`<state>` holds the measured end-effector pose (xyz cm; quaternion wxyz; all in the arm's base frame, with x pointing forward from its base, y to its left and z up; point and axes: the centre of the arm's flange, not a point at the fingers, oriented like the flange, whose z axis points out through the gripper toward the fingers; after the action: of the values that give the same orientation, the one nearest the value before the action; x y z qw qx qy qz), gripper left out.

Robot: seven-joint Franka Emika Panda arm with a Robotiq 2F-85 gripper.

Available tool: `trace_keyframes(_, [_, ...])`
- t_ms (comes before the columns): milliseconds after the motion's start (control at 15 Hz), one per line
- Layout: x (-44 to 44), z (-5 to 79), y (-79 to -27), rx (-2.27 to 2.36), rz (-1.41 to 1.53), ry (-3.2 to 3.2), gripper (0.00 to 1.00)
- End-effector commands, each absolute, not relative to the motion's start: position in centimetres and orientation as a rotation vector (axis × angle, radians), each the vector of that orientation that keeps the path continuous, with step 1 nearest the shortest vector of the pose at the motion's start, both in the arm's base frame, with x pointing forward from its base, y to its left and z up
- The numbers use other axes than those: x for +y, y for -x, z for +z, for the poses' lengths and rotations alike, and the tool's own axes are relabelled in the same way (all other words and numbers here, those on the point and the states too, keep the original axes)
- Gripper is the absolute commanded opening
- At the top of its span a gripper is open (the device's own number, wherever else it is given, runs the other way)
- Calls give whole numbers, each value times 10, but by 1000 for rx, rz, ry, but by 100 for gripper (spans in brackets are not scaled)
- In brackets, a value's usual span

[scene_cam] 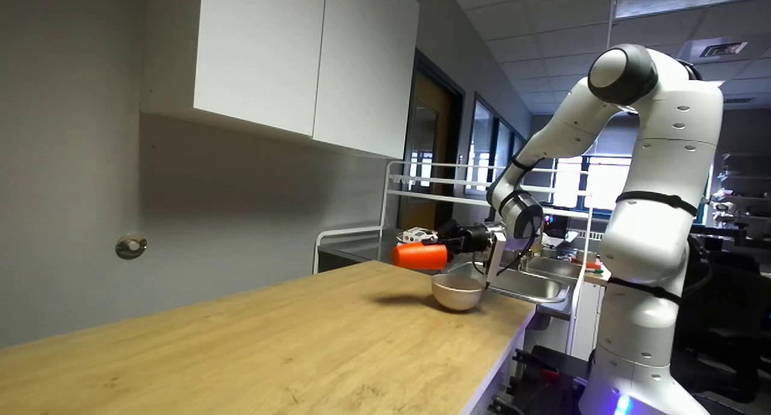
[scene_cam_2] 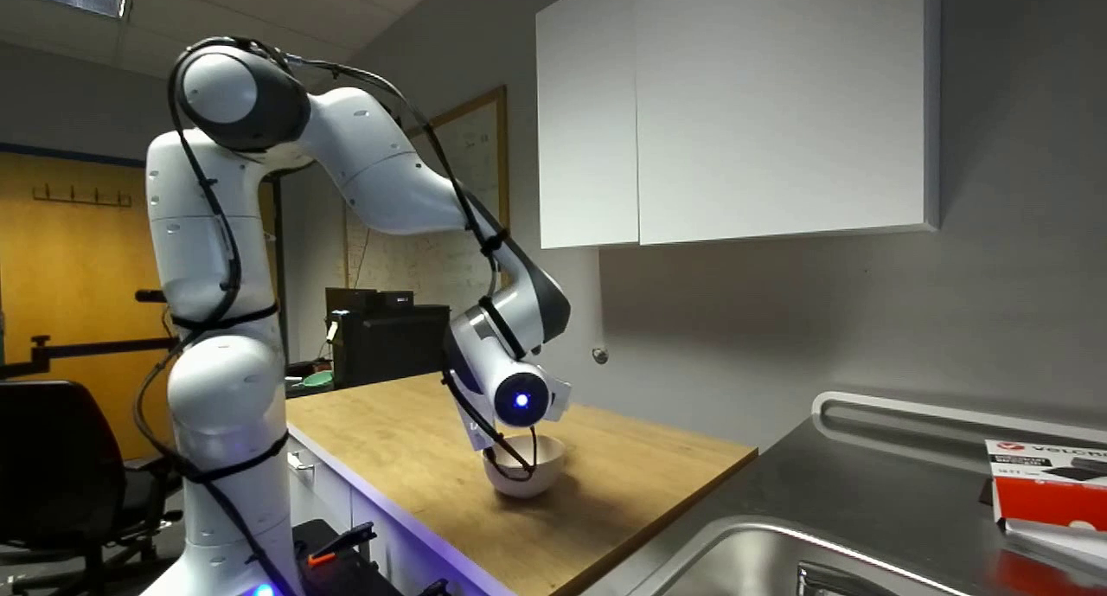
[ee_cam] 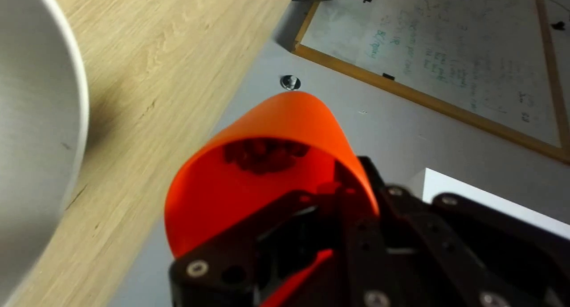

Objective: Pour the contents in the orange cup into the white bowl

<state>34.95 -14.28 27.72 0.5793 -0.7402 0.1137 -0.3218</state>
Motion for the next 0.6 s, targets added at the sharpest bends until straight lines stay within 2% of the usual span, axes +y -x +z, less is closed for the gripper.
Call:
trace_keyframes(0, [-160, 259, -366, 199, -768, 1637, 1])
trace_keyframes(533, [-175, 246, -380, 123, -766, 1526, 1])
